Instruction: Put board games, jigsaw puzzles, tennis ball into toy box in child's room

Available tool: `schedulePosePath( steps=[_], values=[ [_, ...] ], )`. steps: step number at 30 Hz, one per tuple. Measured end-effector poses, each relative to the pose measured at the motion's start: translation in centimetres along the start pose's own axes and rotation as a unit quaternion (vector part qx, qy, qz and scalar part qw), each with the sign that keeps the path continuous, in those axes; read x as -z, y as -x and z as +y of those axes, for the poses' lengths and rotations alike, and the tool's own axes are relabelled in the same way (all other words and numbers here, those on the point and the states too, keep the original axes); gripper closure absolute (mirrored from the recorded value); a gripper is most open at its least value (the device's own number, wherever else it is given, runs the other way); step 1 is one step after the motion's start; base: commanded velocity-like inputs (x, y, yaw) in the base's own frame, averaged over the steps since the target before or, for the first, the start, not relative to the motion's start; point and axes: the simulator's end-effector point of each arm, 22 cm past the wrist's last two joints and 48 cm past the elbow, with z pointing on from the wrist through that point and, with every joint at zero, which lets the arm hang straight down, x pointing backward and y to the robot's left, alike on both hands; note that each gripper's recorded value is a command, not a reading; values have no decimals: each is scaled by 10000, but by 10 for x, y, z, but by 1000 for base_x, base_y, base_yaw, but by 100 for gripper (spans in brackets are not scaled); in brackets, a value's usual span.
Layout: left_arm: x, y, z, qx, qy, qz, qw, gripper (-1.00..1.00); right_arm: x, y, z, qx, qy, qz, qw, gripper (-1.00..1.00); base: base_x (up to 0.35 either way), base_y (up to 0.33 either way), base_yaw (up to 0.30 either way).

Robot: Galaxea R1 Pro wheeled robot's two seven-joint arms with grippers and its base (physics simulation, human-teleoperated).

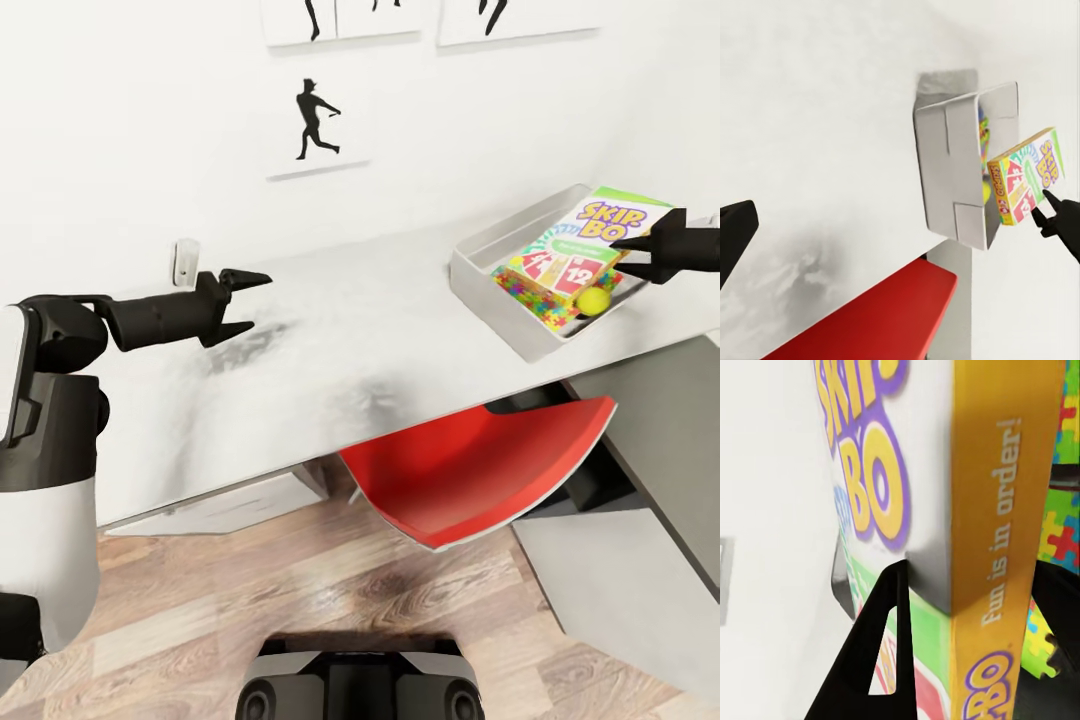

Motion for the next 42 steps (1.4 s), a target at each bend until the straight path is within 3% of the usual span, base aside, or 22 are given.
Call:
schedulePosePath(
  steps=[12,42],
  values=[
    [-11,-8,-13,-25,-31,94,9999,-100,27,25,-24,-108,-163,-226,9996,100,139,-97,0],
    [-23,-22,-29,-83,-124,229,9996,-100,32,23,-42,-306,-252,-174,9991,100,40,-22,0]
  ],
)
